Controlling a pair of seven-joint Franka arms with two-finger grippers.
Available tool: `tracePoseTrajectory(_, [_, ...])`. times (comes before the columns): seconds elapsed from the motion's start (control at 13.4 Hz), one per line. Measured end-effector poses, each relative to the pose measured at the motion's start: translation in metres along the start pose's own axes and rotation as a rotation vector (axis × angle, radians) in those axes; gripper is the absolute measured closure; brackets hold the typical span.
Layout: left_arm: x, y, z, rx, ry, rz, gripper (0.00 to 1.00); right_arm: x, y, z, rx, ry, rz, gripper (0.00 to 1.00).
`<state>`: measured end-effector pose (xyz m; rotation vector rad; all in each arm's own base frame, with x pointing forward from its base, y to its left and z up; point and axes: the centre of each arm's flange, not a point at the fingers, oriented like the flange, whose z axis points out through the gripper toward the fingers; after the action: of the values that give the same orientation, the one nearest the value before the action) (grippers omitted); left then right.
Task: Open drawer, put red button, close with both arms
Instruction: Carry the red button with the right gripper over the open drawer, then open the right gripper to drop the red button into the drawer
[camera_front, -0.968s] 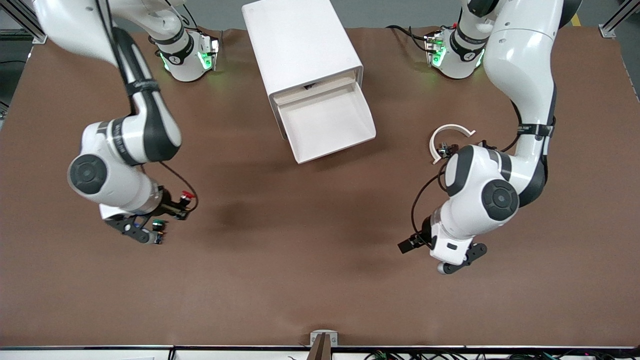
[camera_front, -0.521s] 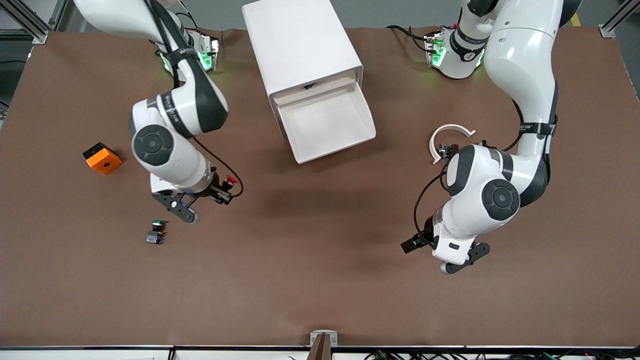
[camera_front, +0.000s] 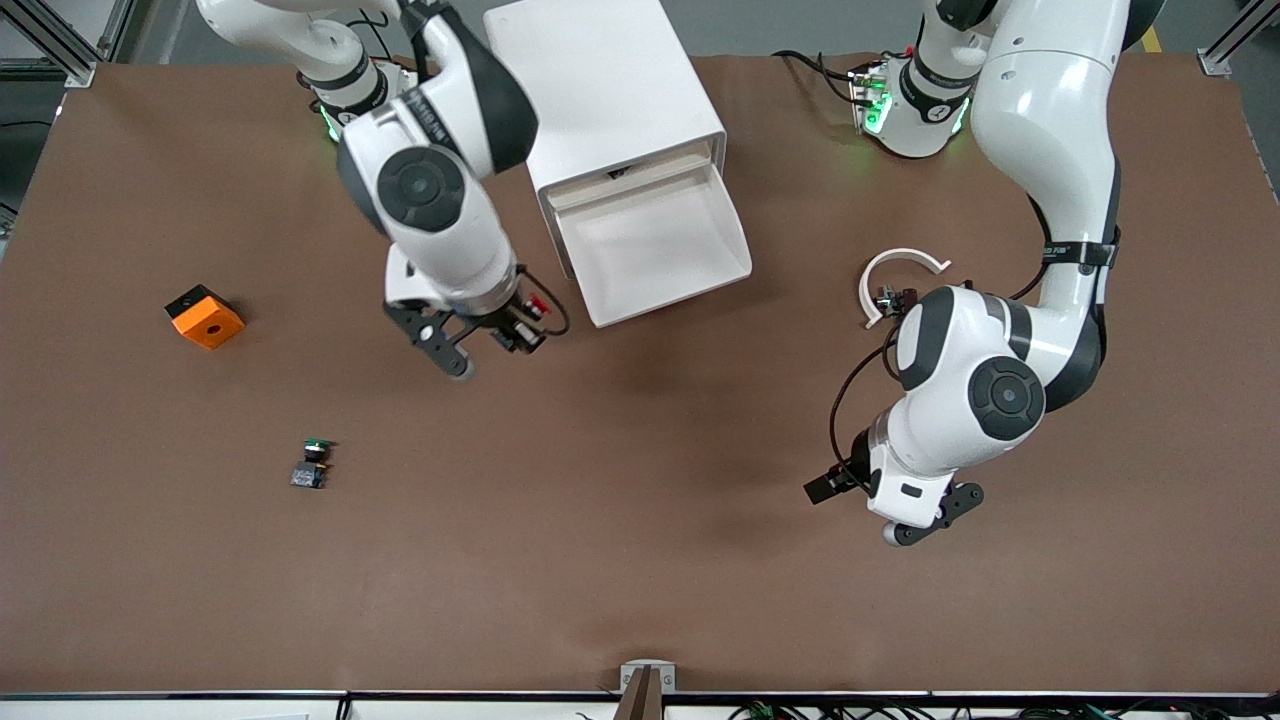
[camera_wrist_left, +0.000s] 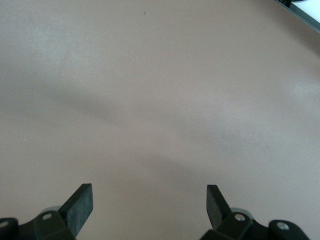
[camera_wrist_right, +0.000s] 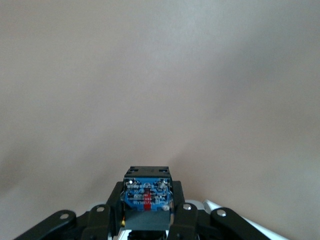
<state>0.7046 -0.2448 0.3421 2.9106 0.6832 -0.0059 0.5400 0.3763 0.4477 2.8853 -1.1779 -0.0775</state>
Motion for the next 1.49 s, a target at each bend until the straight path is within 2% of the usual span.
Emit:
tracePoseTrajectory(0.37, [-0.003, 0.0, -0.004, 0.008, -0.01, 0.001, 0.0, -0.097, -0.015, 0.005, 0.031, 0.008, 0.117, 0.59])
tracePoseTrajectory(0.6, [-0.005, 0.001, -0.003, 0.014, -0.018, 0.004, 0.0, -0.148, -0.018, 0.021, 0.033, 0.01, 0.128, 0.59])
tracePoseTrajectory(0.89, [-0.009, 0.001, 0.001, 0.024, -0.026, 0.009, 0.0, -0.165, -0.02, 0.047, -0.002, 0.021, 0.126, 0.59])
tracePoseTrajectory(1.12, [-0.014, 0.002, 0.008, 0.06, -0.016, 0.035, 0.0, -0.183, -0.019, 0.076, -0.042, 0.046, 0.089, 0.59])
tracePoseTrajectory(1.49, [-0.058, 0.032, 0.01, 0.109, 0.013, 0.143, 0.0, -0.196, -0.018, 0.082, -0.045, 0.05, 0.069, 0.59])
